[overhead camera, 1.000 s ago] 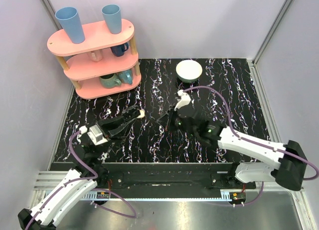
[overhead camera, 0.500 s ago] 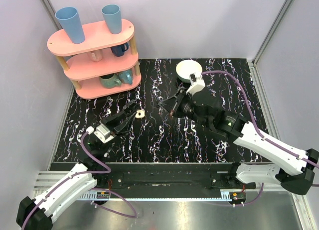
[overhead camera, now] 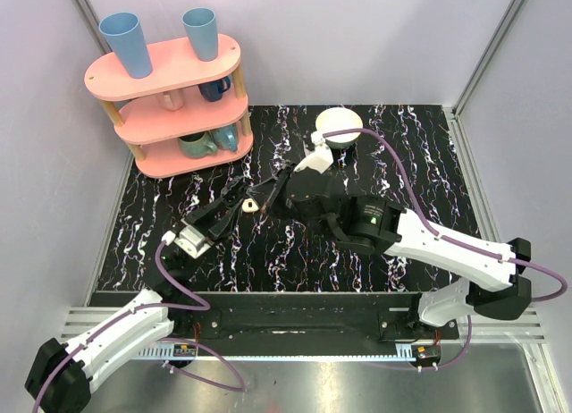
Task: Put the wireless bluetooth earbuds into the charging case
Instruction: Insert the left earbud into the left side groove of the charging case.
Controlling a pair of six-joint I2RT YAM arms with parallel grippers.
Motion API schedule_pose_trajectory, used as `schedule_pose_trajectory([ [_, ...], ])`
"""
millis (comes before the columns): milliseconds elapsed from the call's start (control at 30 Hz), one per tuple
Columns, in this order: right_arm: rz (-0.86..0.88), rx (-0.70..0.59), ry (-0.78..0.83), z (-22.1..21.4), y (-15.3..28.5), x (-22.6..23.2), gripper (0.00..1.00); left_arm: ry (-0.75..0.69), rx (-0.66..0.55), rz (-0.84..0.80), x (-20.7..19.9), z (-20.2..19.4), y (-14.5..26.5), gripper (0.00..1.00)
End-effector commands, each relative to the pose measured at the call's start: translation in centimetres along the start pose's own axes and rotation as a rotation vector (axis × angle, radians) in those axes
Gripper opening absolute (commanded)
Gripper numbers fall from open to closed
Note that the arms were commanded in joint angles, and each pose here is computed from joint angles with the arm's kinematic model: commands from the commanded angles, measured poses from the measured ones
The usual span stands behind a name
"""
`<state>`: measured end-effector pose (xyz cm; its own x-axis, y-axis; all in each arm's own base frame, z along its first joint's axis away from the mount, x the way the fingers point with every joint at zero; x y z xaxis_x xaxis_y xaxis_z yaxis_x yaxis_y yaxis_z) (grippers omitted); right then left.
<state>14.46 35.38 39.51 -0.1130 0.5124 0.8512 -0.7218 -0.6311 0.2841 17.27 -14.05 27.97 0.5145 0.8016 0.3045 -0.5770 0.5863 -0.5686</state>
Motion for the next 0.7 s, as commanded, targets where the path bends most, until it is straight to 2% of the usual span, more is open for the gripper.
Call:
schedule_pose_trajectory([
  [0,-0.045,-0.139,-0.069,1.1,0.1,1.8,0.0,-0.037,-0.063,0.063,0.9,1.2,-0.2,0.0],
  [333,-0.179,-0.146,-0.196,1.9,0.5,3.3,0.0,-0.045,-0.058,0.065,0.8,1.3,-0.2,0.0],
  [667,-0.264,-0.114,-0.22,0.3,-0.8,2.4,0.0,-0.052,-0.054,0.078,1.0,1.6,-0.2,0.0],
])
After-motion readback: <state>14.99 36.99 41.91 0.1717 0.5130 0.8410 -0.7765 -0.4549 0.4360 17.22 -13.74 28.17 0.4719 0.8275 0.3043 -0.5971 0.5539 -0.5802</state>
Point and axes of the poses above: each gripper's point midway between its finger pads, its own y axis back along the fingers, its own x axis along the line the jaws close on, z = x × y, the point moved 6 cm from there along y, back along the fingers, and after that the axes turned 7 degrees about -y, right-handed, at the moved point
